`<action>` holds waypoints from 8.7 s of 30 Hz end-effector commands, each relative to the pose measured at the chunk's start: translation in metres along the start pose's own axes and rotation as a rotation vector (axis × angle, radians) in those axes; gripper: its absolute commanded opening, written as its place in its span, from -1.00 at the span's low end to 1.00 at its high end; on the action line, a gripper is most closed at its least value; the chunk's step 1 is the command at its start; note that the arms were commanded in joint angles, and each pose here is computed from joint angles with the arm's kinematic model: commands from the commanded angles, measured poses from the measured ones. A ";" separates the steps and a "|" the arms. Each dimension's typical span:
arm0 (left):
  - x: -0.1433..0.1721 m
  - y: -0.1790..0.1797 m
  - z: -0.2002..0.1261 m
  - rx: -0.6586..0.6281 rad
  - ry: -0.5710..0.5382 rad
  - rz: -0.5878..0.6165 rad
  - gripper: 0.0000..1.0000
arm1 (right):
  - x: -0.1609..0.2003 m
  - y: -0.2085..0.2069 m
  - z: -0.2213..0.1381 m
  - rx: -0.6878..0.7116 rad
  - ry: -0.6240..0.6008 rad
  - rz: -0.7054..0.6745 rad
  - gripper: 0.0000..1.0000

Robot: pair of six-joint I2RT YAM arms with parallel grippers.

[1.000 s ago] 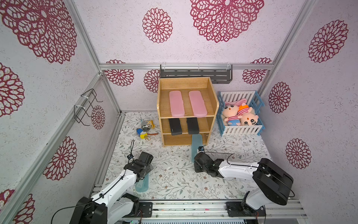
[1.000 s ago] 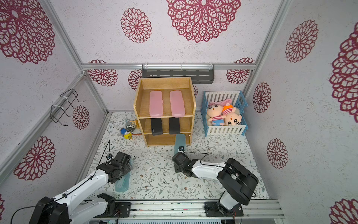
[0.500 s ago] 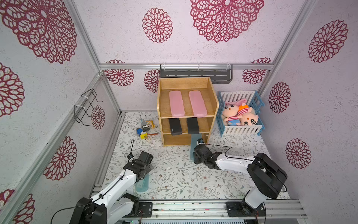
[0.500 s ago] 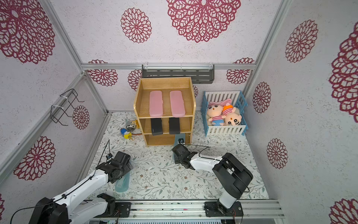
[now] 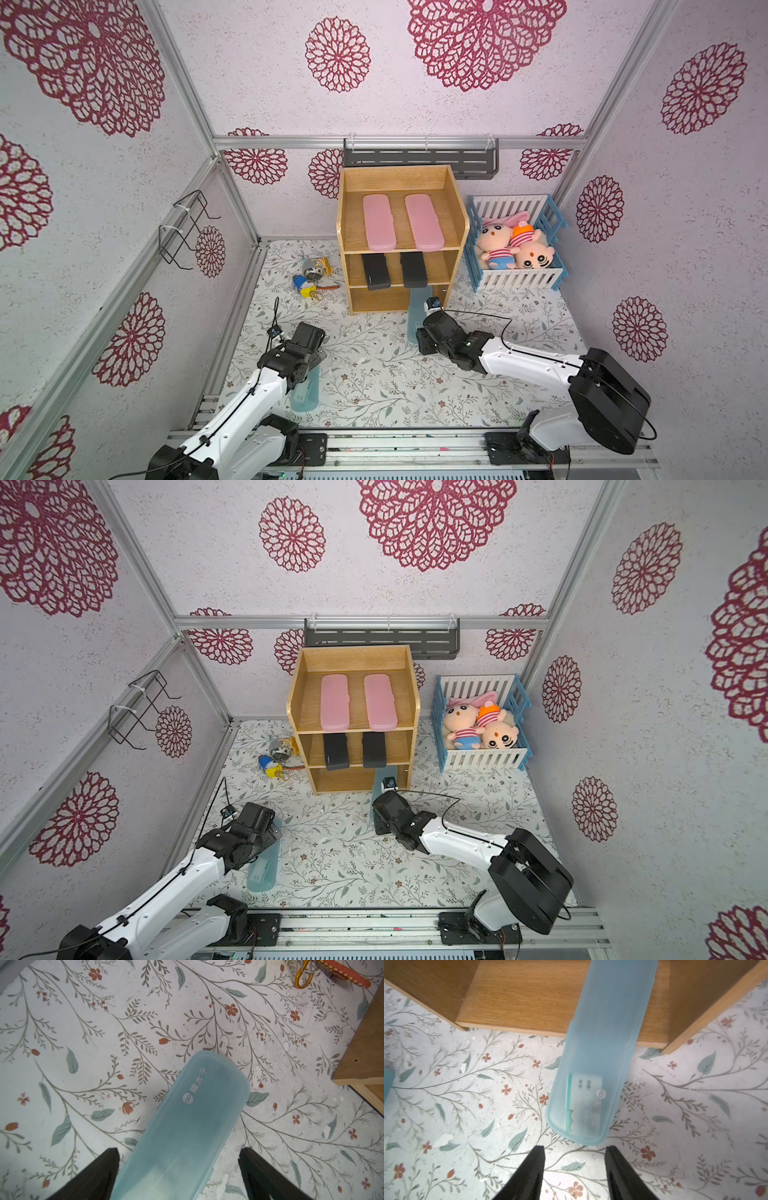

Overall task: Place the pencil cases on the shelf according to color
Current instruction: Place the pencil case on the shelf, then adjust the pencil case at the center of the board, then pick up the pencil case from the center of the board, then place the pencil case on the shelf, then reset both arms

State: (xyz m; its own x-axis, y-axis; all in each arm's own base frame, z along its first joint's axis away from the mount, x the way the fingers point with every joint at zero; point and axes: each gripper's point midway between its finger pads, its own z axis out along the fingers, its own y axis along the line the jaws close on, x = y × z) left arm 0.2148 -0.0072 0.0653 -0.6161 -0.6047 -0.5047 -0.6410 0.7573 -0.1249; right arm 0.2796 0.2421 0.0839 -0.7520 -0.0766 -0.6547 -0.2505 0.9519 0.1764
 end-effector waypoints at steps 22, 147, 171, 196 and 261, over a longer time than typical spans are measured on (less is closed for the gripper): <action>0.008 0.016 0.000 -0.044 0.008 -0.014 0.94 | -0.010 -0.029 0.054 0.171 -0.032 -0.034 -0.04; -0.026 -0.003 -0.049 0.035 -0.200 -0.002 0.94 | -0.038 0.087 0.029 -0.031 -0.173 -0.071 0.10; -0.023 0.009 -0.040 0.037 -0.185 -0.007 0.94 | -0.058 0.098 0.041 -0.023 -0.121 0.055 0.98; -0.036 0.008 -0.051 0.067 -0.238 -0.003 0.94 | -0.048 0.119 0.104 -0.069 -0.115 0.007 -0.27; -0.201 -0.039 0.054 0.082 -0.816 0.218 0.94 | -0.093 -0.256 -0.081 0.519 -0.902 0.055 0.98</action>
State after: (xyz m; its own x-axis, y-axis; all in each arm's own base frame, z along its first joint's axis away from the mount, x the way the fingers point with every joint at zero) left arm 0.3866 0.0973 0.1225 -0.1851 -0.0869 -0.9789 -0.4980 0.8670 0.0171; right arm 0.3627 -0.0212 0.1459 -0.0173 0.0161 -0.9997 0.2383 0.9711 0.0115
